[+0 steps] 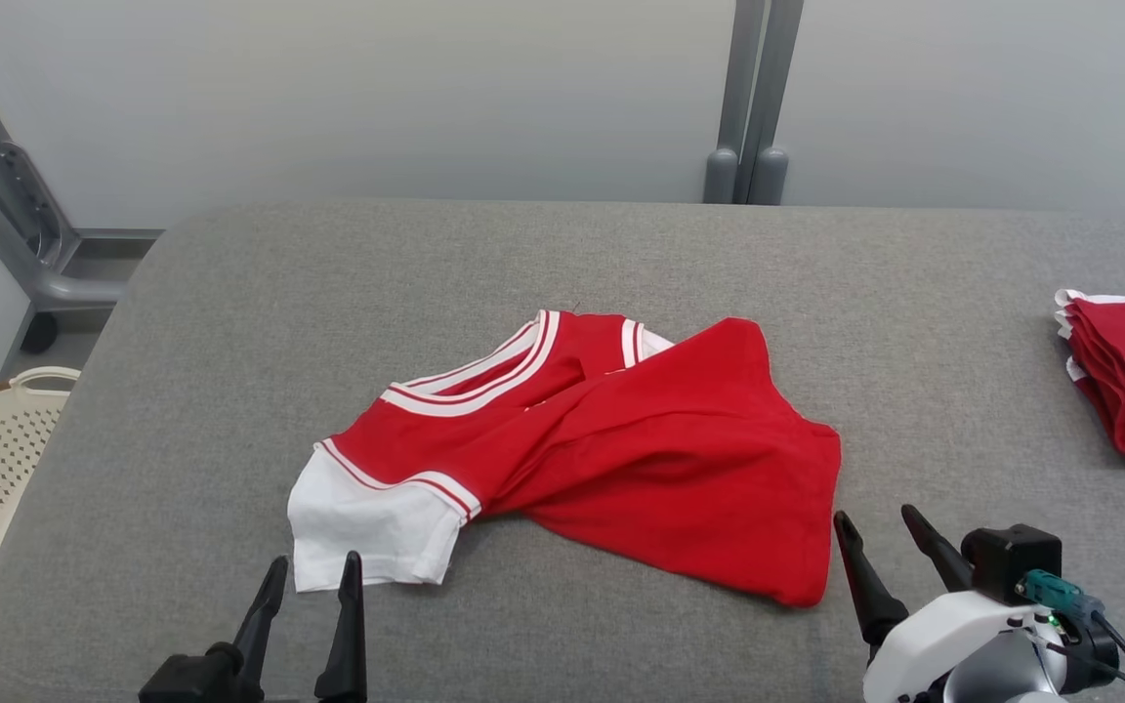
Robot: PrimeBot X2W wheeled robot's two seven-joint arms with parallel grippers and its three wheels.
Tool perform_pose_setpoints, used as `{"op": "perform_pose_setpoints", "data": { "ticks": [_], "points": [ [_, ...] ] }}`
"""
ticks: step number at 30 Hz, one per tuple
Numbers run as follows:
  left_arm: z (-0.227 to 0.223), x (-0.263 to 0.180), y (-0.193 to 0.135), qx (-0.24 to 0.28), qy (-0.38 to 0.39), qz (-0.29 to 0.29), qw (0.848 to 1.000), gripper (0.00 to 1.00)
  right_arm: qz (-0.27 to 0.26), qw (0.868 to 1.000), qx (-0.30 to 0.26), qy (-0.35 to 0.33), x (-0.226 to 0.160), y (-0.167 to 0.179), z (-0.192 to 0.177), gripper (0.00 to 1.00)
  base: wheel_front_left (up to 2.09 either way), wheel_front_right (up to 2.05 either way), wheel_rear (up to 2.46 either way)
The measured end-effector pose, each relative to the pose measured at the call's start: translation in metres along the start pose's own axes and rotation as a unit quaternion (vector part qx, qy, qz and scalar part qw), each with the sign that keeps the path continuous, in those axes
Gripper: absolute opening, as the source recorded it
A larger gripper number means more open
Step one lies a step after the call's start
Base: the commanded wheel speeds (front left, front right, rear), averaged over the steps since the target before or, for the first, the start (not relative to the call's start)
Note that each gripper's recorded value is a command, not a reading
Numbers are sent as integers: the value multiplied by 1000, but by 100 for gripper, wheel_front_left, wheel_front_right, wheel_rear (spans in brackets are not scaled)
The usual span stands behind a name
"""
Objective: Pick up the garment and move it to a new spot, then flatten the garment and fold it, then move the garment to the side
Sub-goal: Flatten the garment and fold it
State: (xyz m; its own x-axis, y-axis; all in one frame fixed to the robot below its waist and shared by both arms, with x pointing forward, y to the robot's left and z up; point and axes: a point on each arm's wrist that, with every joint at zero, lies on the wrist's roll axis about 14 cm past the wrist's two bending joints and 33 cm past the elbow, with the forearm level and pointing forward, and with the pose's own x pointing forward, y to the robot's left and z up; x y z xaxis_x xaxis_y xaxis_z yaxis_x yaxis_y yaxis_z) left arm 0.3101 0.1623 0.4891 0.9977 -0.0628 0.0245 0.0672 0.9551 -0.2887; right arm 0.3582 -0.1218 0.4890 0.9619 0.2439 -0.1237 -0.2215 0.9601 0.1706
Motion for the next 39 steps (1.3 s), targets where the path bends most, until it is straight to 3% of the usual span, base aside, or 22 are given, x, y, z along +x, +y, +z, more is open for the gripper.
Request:
{"op": "perform_pose_setpoints", "data": {
  "ticks": [5,12,19,28,29,31,33,34,35,39],
  "points": [
    [0,0,7,11,7,11,1000,100,-2,999,-10,32,12,-3,-4,100,0,0,0],
    [-3,4,14,28,29,16,999,100,-24,994,-10,103,58,-25,8,100,0,0,0],
    [-8,13,13,28,46,19,998,100,-49,981,25,188,104,-48,7,100,0,0,0],
    [-21,20,25,26,64,36,997,100,-18,958,29,285,139,-25,-36,100,0,0,0],
    [-22,20,27,26,65,38,997,100,-14,956,26,293,140,-22,-41,96,0,0,0],
    [-24,19,31,26,69,45,996,100,-7,953,28,303,144,-16,-49,71,0,0,0],
    [-26,18,34,26,72,51,996,100,-3,949,29,314,145,-12,-57,67,0,0,0],
    [-27,18,35,26,72,53,996,100,-2,947,30,319,145,-12,-61,51,0,0,0],
    [-27,18,36,26,73,54,996,100,-3,946,32,323,145,-12,-64,44,0,0,0],
    [-29,20,36,25,75,54,995,100,-7,943,36,332,144,-15,-69,36,0,0,0]
  ]
}}
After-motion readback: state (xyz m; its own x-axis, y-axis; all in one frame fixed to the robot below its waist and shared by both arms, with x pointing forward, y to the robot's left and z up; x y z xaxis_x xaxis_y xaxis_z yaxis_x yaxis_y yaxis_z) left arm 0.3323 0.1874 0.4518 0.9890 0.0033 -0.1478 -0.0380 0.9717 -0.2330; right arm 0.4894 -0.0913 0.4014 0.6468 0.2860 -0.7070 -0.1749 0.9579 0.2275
